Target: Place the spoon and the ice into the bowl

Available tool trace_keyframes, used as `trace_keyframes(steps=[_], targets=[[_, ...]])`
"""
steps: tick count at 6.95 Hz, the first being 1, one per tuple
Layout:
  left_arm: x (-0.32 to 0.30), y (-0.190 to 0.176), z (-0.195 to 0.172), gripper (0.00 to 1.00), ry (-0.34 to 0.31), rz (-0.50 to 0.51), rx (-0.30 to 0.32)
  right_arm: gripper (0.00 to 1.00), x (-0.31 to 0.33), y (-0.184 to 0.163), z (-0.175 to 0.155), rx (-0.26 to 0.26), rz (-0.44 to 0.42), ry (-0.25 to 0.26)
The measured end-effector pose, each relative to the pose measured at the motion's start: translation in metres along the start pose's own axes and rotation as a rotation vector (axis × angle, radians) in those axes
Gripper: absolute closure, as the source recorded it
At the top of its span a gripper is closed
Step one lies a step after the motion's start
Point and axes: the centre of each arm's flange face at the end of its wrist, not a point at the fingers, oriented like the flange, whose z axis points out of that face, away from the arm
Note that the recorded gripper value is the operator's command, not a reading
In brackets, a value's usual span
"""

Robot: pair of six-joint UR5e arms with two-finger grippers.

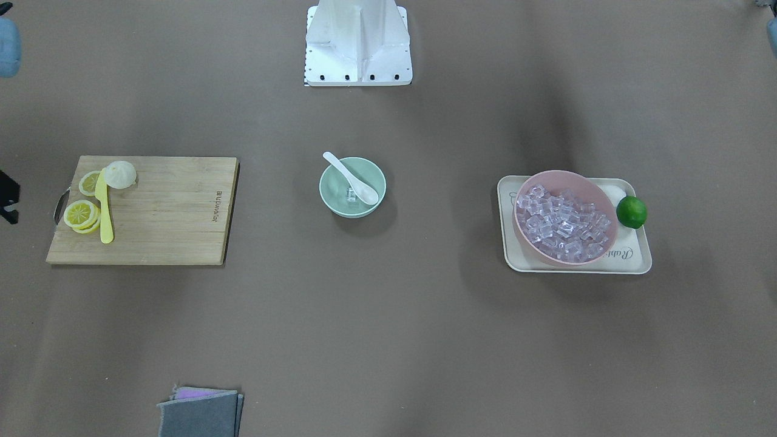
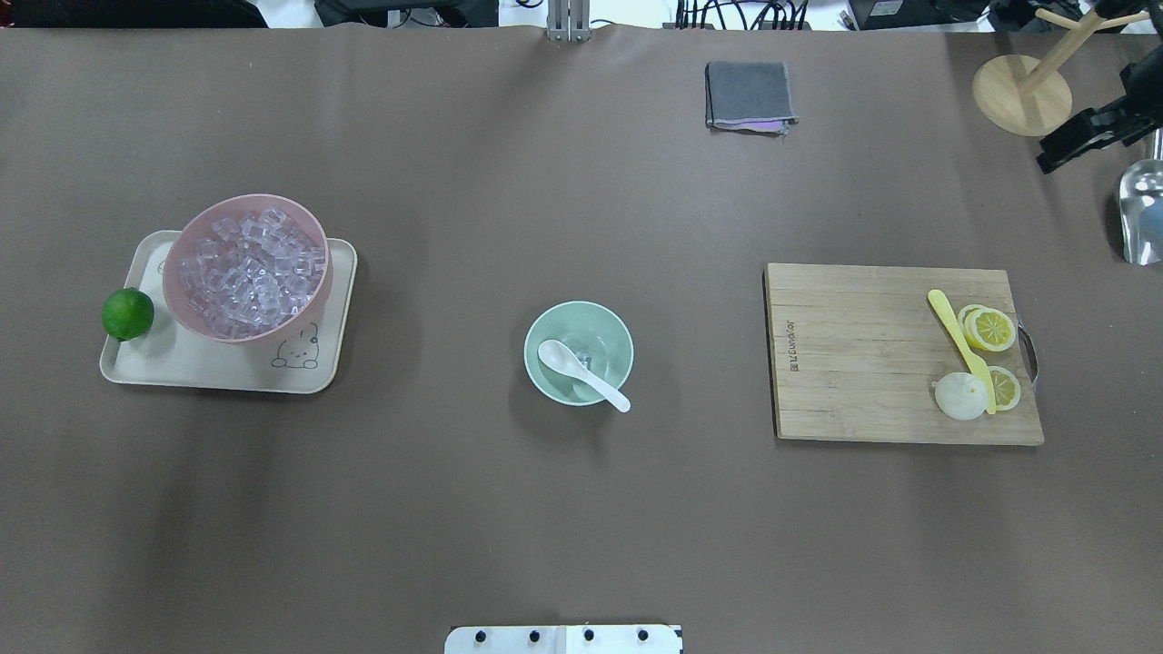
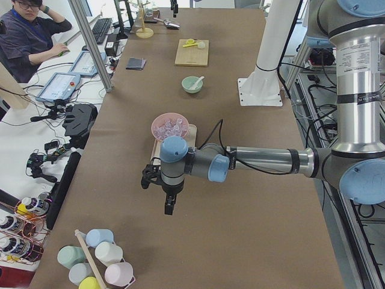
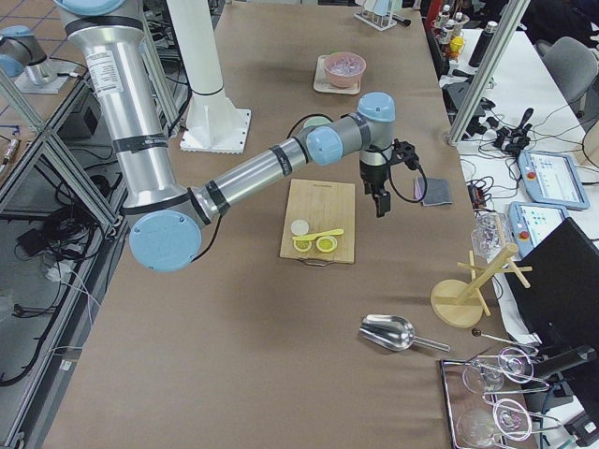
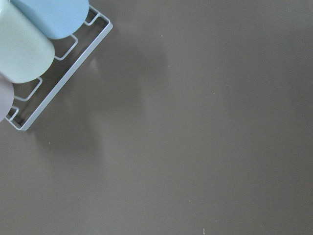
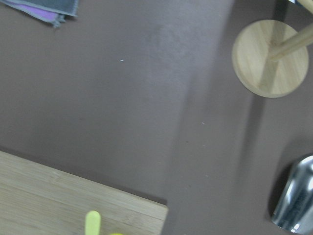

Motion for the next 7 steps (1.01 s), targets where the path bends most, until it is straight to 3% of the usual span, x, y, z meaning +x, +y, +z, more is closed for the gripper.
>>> trace_keyframes(steps=[2, 4, 5, 7], targets=[[0.028, -0.02, -0.035, 0.01, 0.001, 0.005, -0.076, 0.0, 0.084, 0.037, 0.018, -0.082, -0.02, 0.033], [0.034, -0.024, -0.039, 0.01, 0.027, 0.055, -0.097, 0.0, 0.16, 0.093, 0.047, -0.166, 0.051, 0.055], [0.032, -0.024, -0.036, 0.01, 0.042, 0.057, -0.103, 0.0, 0.199, 0.117, 0.057, -0.183, 0.114, 0.059], [0.013, -0.023, -0.03, 0.01, 0.057, 0.023, -0.11, 0.0, 0.245, 0.166, 0.064, -0.132, 0.192, 0.002]])
